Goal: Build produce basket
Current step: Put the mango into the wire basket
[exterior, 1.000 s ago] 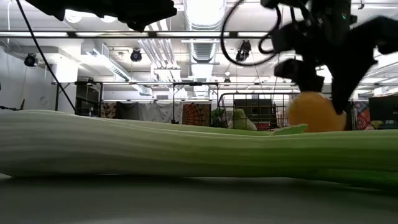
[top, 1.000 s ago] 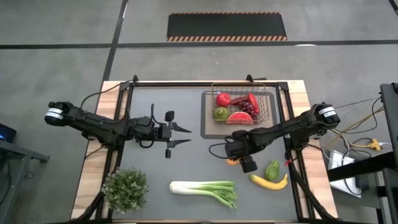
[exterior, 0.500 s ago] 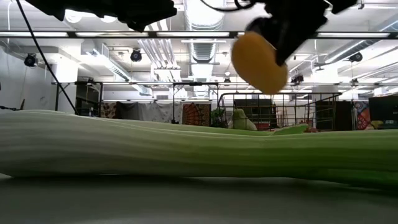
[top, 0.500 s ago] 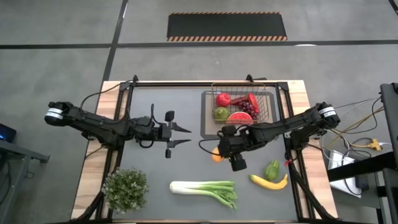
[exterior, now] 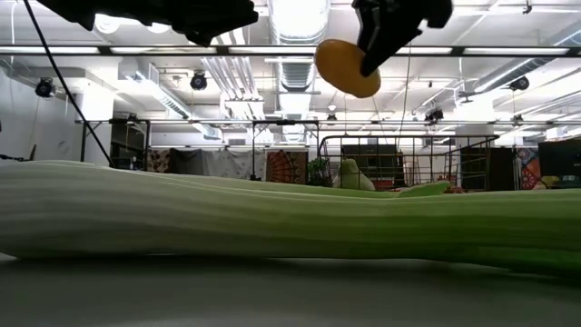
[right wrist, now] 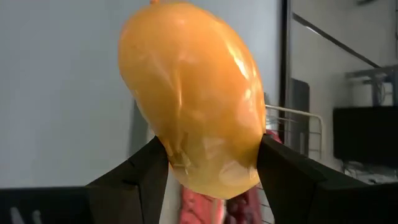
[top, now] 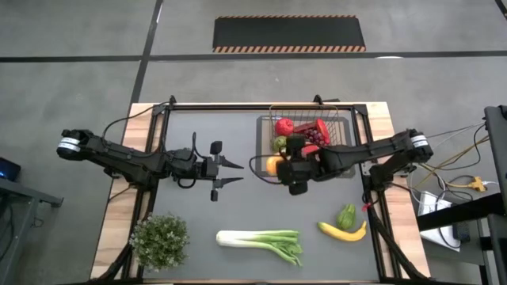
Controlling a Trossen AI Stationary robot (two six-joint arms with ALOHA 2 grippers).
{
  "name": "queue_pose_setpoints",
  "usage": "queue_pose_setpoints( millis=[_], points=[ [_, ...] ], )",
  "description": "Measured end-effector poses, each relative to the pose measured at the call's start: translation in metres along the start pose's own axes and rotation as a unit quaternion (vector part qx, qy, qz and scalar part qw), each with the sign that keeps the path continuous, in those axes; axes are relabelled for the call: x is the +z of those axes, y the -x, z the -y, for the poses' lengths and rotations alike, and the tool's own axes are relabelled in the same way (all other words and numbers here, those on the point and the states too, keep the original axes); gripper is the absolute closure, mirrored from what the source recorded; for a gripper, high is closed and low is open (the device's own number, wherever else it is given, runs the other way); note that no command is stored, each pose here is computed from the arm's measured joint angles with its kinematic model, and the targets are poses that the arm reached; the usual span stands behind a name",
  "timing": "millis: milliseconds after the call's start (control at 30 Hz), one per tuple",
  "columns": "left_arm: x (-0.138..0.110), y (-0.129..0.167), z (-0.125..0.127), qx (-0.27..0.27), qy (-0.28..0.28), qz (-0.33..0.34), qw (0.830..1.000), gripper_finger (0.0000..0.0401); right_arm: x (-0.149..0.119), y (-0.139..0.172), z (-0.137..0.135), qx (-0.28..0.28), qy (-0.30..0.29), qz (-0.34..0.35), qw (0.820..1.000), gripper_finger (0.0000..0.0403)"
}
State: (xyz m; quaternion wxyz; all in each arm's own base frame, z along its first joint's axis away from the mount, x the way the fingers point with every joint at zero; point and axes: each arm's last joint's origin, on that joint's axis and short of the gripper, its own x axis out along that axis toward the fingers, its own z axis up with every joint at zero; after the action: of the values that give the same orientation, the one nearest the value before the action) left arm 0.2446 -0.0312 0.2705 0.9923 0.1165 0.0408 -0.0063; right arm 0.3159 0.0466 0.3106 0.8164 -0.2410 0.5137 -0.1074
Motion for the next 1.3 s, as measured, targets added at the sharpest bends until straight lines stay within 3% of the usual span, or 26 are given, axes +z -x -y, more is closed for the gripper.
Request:
queue_pose_setpoints(
  millis=[200,400,567,767,967,1300],
  points=[
    [0.004,0.0,-0.002,0.016,-0.031,0.003,0.999,0.0269,-0.01,-0.008,0.035,-0.021,-0.026,-0.02,0.999,0.02],
    [0.008,0.0,-0.006,0.066,-0.082,-0.006,0.994,0.0269,-0.036,-0.023,0.086,-0.044,-0.104,-0.077,0.991,0.02],
    [0.009,0.0,-0.008,0.104,-0.116,-0.021,0.988,0.0269,-0.068,-0.043,0.124,0.02,-0.186,-0.131,0.974,0.0204],
    [0.005,0.0,-0.008,0.107,-0.126,-0.028,0.986,0.0269,-0.099,-0.073,0.159,0.072,-0.257,-0.165,0.949,0.0205],
    [0.004,0.0,-0.008,0.113,-0.126,-0.033,0.985,0.0269,-0.123,-0.102,0.177,0.081,-0.263,-0.217,0.936,0.0206],
    [0.003,0.001,-0.008,0.113,-0.126,-0.034,0.985,0.0269,-0.14,-0.153,0.177,0.097,-0.265,-0.292,0.914,0.0206]
  ],
)
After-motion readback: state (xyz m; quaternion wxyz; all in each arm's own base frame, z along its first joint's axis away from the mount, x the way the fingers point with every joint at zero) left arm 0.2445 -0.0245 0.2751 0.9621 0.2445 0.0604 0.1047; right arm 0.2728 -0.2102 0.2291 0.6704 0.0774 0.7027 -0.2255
